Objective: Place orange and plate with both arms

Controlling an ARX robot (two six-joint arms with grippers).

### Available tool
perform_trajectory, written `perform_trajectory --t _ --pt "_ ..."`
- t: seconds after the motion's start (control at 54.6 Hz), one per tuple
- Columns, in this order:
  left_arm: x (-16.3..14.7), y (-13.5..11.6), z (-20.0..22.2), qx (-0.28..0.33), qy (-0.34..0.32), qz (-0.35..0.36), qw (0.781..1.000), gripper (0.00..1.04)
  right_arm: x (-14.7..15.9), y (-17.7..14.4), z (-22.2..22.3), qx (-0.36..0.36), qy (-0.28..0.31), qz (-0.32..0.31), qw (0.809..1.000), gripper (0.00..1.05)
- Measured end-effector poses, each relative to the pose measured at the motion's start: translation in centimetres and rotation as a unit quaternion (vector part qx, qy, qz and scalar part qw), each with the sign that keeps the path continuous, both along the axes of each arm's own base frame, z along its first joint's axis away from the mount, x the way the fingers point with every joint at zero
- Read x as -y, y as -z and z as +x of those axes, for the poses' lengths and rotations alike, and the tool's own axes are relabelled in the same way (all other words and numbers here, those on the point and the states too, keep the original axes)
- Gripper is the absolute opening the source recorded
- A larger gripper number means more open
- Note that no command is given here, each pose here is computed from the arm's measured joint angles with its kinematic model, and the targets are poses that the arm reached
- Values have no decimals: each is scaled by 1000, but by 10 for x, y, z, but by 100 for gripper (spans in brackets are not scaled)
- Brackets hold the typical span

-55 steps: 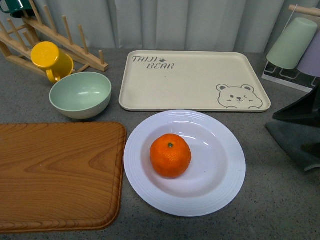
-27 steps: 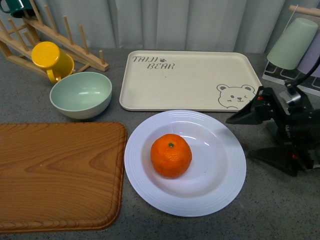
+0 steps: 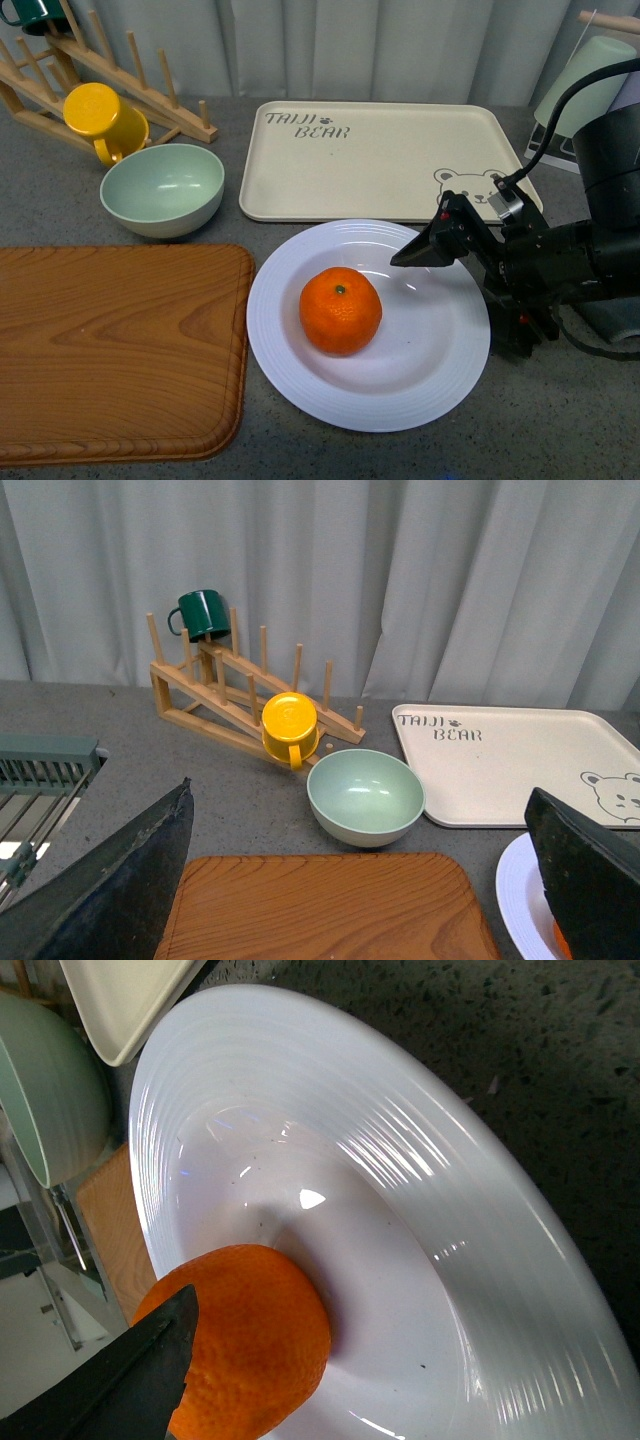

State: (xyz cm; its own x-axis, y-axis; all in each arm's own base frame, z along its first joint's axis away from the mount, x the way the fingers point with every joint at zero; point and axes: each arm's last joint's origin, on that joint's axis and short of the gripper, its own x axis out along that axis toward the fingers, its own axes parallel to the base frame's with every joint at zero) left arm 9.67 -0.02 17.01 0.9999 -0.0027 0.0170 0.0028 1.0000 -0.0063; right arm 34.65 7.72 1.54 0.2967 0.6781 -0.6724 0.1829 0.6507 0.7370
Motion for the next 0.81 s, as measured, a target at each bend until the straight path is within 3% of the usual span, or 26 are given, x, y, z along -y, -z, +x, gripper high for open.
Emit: perform_trajectory --t 0.165,0.256,0.513,0.641,0.806 --pt "0 0 0 0 0 0 1000 98 0 5 -2 -5 -5 -15 1000 70" --pt "0 0 0 0 0 0 1000 98 1 8 -4 -9 -8 -26 1000 50" --pt "0 0 0 0 0 0 1000 98 1 14 -9 -21 -23 -20 999 12" --pt "0 0 0 0 0 0 1000 98 0 9 -7 -11 -32 -7 999 4" --pt "0 0 0 0 0 0 1000 98 1 7 -9 -2 -29 -6 1000 4"
